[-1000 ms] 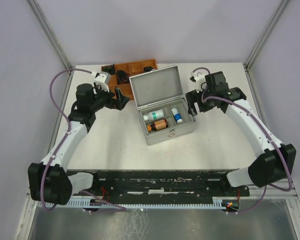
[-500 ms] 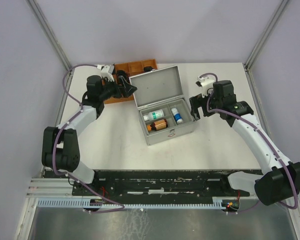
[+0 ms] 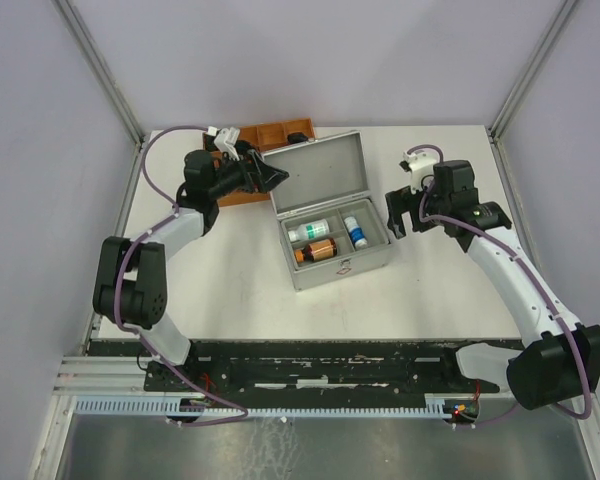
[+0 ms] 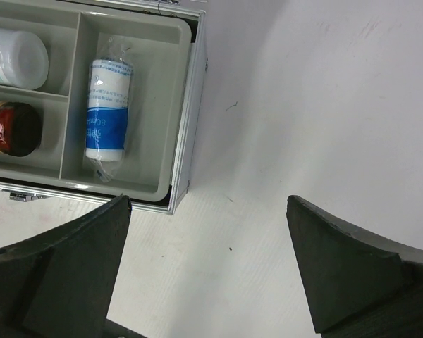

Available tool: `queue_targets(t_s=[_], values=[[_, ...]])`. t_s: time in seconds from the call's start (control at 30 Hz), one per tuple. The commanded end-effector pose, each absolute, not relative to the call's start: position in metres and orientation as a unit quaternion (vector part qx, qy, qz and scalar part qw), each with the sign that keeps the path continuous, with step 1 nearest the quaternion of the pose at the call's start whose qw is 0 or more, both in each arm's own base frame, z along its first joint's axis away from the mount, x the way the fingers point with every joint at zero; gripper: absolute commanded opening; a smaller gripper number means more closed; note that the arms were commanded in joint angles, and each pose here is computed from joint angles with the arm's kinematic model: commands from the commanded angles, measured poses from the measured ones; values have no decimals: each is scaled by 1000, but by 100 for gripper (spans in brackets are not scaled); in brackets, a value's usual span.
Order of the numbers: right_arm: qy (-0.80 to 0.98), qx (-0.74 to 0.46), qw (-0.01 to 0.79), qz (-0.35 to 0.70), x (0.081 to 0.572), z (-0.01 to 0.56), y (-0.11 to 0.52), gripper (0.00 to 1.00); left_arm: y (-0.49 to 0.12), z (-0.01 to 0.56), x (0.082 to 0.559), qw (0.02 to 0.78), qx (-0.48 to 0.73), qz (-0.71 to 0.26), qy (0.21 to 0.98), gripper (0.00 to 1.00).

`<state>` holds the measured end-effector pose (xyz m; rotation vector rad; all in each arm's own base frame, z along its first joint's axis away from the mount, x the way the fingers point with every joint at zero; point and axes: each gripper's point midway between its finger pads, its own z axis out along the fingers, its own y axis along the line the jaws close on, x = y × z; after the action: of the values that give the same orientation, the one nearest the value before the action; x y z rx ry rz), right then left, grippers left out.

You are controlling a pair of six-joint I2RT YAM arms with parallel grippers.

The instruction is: Organize the medicine kit

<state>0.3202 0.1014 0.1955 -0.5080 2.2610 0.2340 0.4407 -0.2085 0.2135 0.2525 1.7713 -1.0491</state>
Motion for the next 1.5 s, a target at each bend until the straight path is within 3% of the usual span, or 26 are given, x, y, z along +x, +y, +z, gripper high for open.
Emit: queue_targets(t_s=[0.0, 0.47, 0.7, 0.9, 1.23, 1.47], values=[[883, -193, 416, 96, 329, 204, 101, 100, -220, 272, 420, 551, 161, -464, 675, 99], [889, -187, 405, 100, 331, 196, 98, 100, -216, 289, 358, 587, 267, -415, 642, 99], [891, -183, 404, 100, 331, 196, 94, 100, -211, 289, 305, 597, 348, -387, 610, 99], [891, -182, 402, 110, 330, 194, 94, 100, -215, 286, 279, 564, 397, -400, 604, 99], [894, -174, 394, 119, 330, 191, 89, 100, -167, 288, 368, 618, 174, -268, 719, 99], [899, -172, 386, 117, 331, 185, 86, 100, -169, 263, 413, 579, 86, -310, 749, 99]])
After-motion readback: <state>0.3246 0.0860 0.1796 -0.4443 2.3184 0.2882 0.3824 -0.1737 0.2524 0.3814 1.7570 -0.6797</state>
